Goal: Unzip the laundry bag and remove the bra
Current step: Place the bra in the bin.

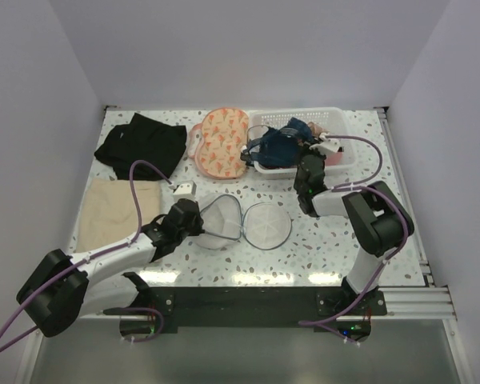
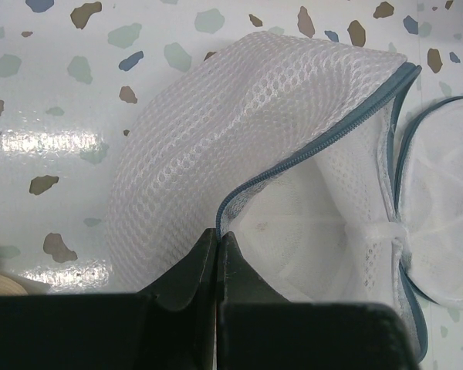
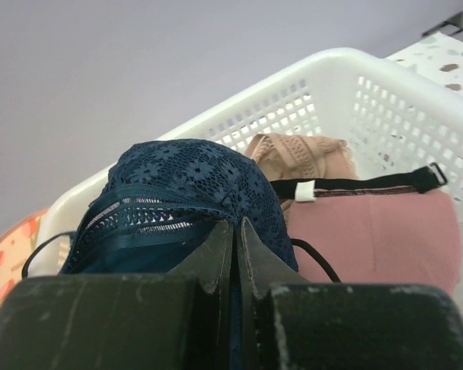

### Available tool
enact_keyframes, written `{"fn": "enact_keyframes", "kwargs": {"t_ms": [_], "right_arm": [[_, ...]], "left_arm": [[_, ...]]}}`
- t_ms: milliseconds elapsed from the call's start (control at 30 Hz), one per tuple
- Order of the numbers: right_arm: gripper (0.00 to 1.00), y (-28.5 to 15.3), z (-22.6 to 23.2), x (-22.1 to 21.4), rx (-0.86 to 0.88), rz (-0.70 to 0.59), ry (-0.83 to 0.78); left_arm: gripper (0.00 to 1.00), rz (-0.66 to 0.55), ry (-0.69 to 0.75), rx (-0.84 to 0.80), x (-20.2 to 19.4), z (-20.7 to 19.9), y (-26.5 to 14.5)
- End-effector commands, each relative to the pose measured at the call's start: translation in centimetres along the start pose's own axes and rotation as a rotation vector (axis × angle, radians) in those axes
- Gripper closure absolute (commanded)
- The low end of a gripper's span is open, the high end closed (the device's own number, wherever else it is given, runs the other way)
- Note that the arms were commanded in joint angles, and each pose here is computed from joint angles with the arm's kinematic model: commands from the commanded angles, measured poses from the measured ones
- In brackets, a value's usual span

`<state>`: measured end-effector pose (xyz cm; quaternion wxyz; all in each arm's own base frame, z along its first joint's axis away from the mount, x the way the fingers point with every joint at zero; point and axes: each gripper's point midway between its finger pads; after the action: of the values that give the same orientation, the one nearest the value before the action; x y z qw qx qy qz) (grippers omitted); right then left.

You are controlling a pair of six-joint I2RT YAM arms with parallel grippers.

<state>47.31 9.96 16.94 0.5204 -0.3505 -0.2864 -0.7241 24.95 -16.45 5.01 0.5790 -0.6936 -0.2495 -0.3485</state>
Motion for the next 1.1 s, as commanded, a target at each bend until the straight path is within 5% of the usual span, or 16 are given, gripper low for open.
{"fn": "enact_keyframes", "kwargs": {"t_ms": [0,567,633,867,1067], "right_arm": [[0.98,0.3,-1.4,4.5,-0.149,-0.154,0.125],[0.83,2.5,-6.2,4.5,-0.471,-0.086,0.189],[0.77,2.7,-6.1,4.7,-0.464,-0.084,0.187],[0.28,2.5,-5.8,4.7,-0.438,-0.061,0.182],[0.20,1.9,-5.7,5.1,-0.426,-0.050,0.183]], "left_arm": [[1.00,-0.058,-0.022,-0.014,2.3,-0.6,-0.1],[1.00,-0.067,-0.026,-0.016,2.7,-0.7,-0.2],[1.00,-0.066,-0.024,-0.014,2.7,-0.7,-0.1],[1.00,-0.061,-0.024,-0.012,2.6,-0.7,0.0],[1.00,-0.058,-0.021,-0.011,2.7,-0.7,0.1]]}}
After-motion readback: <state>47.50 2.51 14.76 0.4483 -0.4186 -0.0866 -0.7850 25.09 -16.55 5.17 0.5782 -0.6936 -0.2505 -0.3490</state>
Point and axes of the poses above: each gripper's point midway between its finger pads, its own y axis out along the fingers, its own z axis along the line the jaws close on, x = y × z, and after that the axes turned 14 degrees about y, right-handed
